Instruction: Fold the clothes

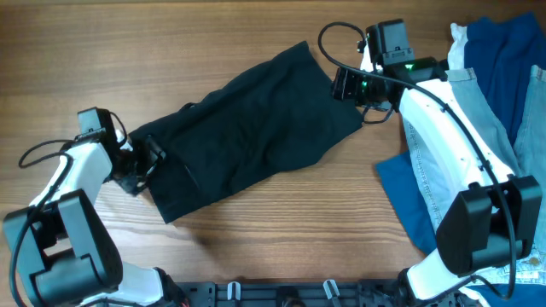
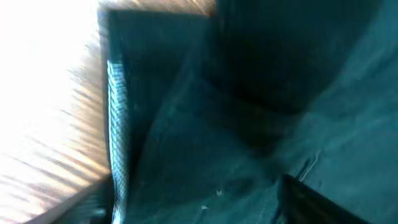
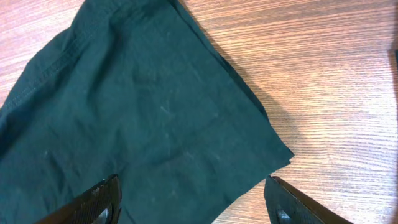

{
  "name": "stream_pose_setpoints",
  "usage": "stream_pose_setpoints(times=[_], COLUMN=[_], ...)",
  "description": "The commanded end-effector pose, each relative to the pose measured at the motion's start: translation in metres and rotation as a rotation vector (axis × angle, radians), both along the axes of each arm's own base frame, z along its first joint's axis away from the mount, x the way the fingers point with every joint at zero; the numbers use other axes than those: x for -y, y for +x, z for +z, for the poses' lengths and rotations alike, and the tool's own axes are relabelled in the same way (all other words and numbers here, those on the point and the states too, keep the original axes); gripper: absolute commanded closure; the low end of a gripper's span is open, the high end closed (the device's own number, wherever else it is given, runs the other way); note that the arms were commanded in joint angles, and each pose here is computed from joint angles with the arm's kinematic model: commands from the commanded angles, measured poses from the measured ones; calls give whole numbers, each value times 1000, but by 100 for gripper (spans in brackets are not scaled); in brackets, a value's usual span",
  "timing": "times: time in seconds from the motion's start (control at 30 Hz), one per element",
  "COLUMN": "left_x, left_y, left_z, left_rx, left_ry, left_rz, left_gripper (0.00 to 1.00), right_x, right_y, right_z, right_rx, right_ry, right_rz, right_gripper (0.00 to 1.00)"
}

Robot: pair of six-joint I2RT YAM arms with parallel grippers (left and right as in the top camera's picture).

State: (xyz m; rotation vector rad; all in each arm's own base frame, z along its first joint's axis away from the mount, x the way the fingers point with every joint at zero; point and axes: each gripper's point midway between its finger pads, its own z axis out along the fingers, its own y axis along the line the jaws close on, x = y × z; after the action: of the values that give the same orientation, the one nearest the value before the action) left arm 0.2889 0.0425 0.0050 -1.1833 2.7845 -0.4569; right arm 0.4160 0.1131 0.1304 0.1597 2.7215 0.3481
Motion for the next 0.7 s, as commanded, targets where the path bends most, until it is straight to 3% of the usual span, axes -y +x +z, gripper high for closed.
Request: stream_pose_setpoints(times=[0.0,0.03,0.13,0.17,0.2,0.27,0.33,0.4,0.53,0.67], left_x=[29,29,23,20,12,8,6,4,2,2], left_y=[-15,-13,-5,-1,4,13,21,29,37,44], left_z=[-13,-10,10,20,37,67,94,121,158,175], left_rx=[-44,-41,-31,-29,-37,-20,-4,22,79,119], left_ry=[-159,-157,-134,-118,-84,-67,-62,-55,-33,-31], left_rz=[-25,-25,-60,-73,-76,-96,-98,-102,-141,-146], left_gripper=[90,96,96,96,96,96,96,96,96,96], right_x=[-6,-8,-20,-25,-29,-40,-53,-74,-138,-217], right_y=[-3,-4,-8,-9,-9,-7,-5,-5,-18,-51], right_z=[-1,-1,0,1,1,4,7,7,-16,-62], right_rx=[-6,-4,7,16,24,49,78,103,82,22], right_ry=[6,10,22,20,20,31,39,51,151,259], right_rz=[41,69,178,221,233,255,282,327,477,667], right_gripper=[26,26,32,39,53,57,82,94,96,96])
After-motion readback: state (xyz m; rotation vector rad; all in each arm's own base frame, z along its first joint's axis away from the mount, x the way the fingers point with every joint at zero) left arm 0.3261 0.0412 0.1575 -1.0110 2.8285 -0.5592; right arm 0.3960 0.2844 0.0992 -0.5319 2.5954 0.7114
